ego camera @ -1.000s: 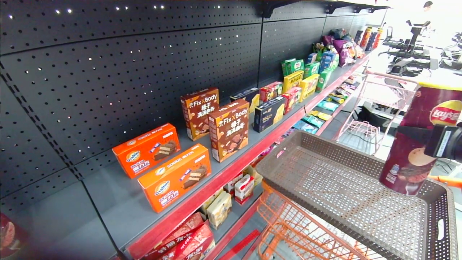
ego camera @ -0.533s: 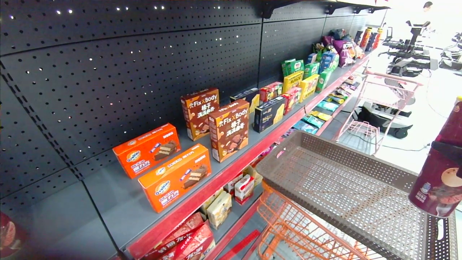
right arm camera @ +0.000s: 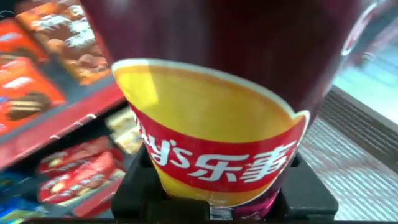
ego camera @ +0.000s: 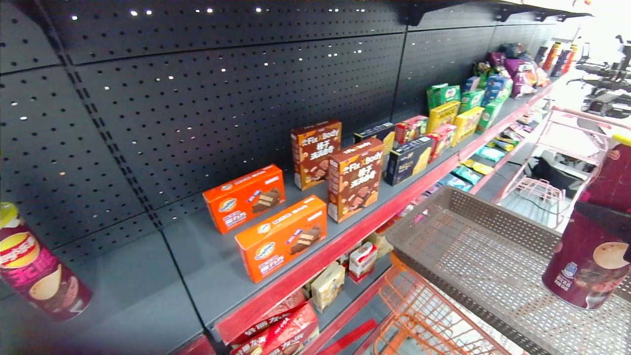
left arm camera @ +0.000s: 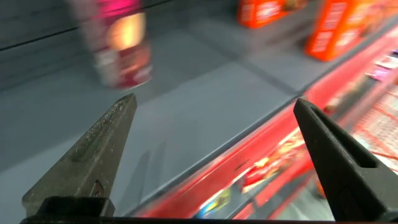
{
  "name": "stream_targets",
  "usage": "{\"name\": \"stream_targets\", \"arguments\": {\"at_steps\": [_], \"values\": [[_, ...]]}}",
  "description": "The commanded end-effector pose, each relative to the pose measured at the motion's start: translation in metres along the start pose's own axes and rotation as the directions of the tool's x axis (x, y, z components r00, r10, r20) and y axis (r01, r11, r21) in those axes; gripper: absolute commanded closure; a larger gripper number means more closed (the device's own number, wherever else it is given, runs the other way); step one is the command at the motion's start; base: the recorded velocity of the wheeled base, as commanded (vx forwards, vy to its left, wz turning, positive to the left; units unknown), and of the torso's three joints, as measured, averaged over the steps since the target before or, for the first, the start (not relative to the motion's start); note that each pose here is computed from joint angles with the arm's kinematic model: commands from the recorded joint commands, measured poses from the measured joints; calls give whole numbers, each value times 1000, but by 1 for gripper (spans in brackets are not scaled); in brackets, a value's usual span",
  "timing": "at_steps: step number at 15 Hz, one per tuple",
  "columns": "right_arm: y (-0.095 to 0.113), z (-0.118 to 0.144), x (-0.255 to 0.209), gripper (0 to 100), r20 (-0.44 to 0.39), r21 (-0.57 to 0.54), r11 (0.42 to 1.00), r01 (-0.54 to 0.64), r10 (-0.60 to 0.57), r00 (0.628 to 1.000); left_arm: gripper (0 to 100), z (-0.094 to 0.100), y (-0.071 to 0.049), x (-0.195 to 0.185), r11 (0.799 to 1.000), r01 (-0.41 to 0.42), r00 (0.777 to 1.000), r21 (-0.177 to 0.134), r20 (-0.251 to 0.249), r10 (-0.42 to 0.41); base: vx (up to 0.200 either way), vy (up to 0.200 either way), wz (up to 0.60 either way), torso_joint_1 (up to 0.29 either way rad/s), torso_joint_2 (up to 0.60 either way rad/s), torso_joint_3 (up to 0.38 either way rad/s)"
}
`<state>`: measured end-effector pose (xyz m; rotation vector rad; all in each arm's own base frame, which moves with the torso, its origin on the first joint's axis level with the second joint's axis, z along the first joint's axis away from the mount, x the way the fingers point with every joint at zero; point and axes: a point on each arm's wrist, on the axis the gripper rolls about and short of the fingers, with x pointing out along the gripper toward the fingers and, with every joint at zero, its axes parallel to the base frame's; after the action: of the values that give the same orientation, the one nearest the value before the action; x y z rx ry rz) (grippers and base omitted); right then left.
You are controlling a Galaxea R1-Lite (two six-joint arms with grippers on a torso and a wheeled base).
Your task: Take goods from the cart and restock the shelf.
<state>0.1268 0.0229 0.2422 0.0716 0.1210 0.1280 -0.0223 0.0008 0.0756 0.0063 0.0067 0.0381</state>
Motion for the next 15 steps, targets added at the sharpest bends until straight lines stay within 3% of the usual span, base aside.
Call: {"name": "stream_targets", "arguments": {"at_steps": [1,6,10,15], "values": [[0,-1,-4,100,8,0,1000,-7,7,1000,0,0,0,0,1000,-2,1000,0,0,2,0,0,600,2,2,7],[2,-4,-8,100,10,-2,1000,-24,24,1000,0,0,0,0,1000,-2,1000,0,0,2,0,0,600,3,1,0],[13,-9,-31,100,46,-15,988,-155,156,987,0,0,0,0,1000,0,1000,0,0,0,0,0,600,4,4,2],[10,-8,-46,100,101,-7,985,-173,173,980,0,0,0,0,1000,-2,1000,0,0,2,0,0,0,0,0,0]]}}
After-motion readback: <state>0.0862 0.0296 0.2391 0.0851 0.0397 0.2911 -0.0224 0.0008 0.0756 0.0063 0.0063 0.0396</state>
